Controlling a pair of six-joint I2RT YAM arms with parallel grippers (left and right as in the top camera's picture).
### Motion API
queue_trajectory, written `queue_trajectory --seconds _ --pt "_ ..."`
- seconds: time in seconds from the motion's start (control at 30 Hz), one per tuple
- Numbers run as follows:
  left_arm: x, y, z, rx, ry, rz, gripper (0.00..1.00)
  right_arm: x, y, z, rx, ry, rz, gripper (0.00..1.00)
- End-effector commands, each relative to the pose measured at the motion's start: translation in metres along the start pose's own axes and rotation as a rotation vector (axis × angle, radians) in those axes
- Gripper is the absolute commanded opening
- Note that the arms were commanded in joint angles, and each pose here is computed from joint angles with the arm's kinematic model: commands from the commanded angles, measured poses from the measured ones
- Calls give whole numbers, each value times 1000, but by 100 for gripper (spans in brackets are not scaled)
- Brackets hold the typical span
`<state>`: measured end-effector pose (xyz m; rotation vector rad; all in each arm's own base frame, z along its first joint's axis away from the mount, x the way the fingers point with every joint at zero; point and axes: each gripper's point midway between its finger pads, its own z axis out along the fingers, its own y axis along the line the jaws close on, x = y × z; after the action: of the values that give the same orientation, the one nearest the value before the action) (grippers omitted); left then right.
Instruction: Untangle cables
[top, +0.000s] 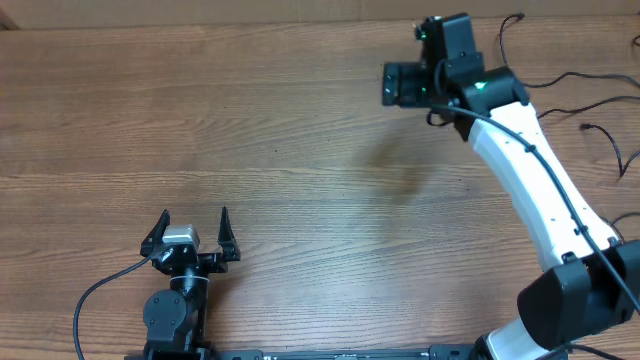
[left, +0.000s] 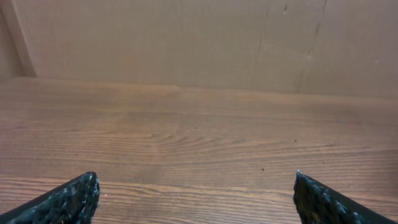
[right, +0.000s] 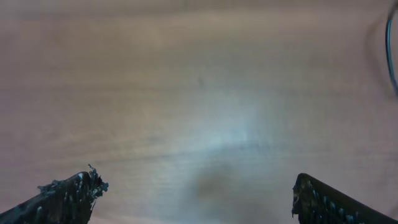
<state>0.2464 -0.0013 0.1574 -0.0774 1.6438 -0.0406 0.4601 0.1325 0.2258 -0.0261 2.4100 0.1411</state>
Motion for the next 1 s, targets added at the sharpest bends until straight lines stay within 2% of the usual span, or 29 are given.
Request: queue_trajectory --seconds 0.0,0.27,0.43,0.6,0.97 --pt "-1 3 0 -16 -8 -22 100 -20 1 -30 20 -102 -2 100" --pt "-1 3 0 -16 -8 -22 99 -5 -4 -46 0 -150 81 100" --pt "-1 3 0 -16 -8 -22 100 17 -11 -52 -43 -277 113 100" --pt "-1 3 0 -16 -8 -22 100 42 -36 -60 -85 -431 230 100" --pt "-1 3 0 -16 -8 -22 99 104 -90 -88 -154 -623 291 100"
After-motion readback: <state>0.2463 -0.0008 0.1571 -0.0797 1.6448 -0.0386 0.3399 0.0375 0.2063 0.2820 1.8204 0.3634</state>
